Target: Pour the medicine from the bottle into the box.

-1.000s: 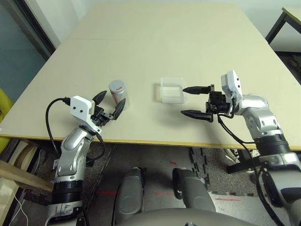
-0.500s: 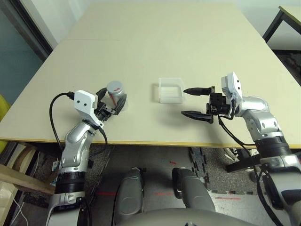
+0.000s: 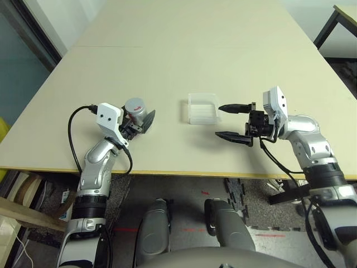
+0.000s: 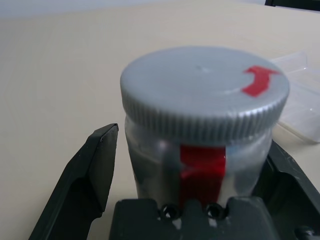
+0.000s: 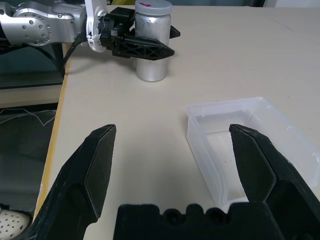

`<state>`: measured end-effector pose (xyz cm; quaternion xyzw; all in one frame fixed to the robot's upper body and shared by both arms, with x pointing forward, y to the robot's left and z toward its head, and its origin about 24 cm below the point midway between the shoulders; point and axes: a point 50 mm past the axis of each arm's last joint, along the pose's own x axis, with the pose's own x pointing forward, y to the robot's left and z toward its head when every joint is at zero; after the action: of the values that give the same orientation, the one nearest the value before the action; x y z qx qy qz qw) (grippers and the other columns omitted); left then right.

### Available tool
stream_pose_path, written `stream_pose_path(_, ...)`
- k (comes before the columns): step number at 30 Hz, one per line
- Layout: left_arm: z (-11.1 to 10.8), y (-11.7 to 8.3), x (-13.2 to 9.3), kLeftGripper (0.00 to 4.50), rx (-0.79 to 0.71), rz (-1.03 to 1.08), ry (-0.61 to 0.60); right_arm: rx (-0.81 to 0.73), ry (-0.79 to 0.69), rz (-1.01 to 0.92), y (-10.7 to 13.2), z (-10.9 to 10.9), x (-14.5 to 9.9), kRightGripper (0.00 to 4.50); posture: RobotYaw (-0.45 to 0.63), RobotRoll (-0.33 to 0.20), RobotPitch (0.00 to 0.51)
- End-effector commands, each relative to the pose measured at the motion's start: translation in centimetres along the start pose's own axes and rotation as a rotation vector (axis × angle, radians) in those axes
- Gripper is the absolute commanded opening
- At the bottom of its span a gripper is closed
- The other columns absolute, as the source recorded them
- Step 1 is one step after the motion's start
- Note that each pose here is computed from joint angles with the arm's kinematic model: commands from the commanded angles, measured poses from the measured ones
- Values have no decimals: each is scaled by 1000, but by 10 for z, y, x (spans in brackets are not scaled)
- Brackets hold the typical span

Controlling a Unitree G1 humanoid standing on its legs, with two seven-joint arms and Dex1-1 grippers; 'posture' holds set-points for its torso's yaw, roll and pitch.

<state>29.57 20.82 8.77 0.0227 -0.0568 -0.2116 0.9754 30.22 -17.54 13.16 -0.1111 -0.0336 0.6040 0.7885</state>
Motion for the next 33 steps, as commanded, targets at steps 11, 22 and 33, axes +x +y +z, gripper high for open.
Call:
stream_pose_path(11, -7, -6, 5, 4478, 1, -17, 15, -14, 21, -7, 3, -2, -4, 4500, -44, 0, 133)
stream_pose_path(22, -9, -5, 8, 4478, 4, -15, 16, -13, 26, -9, 5, -3, -4, 4500, -48, 0, 135)
stream_pose_path(33, -8, -4, 10, 2598, 10, -11, 6, -10, 27, -11, 6, -4, -4, 4500, -53, 0, 140)
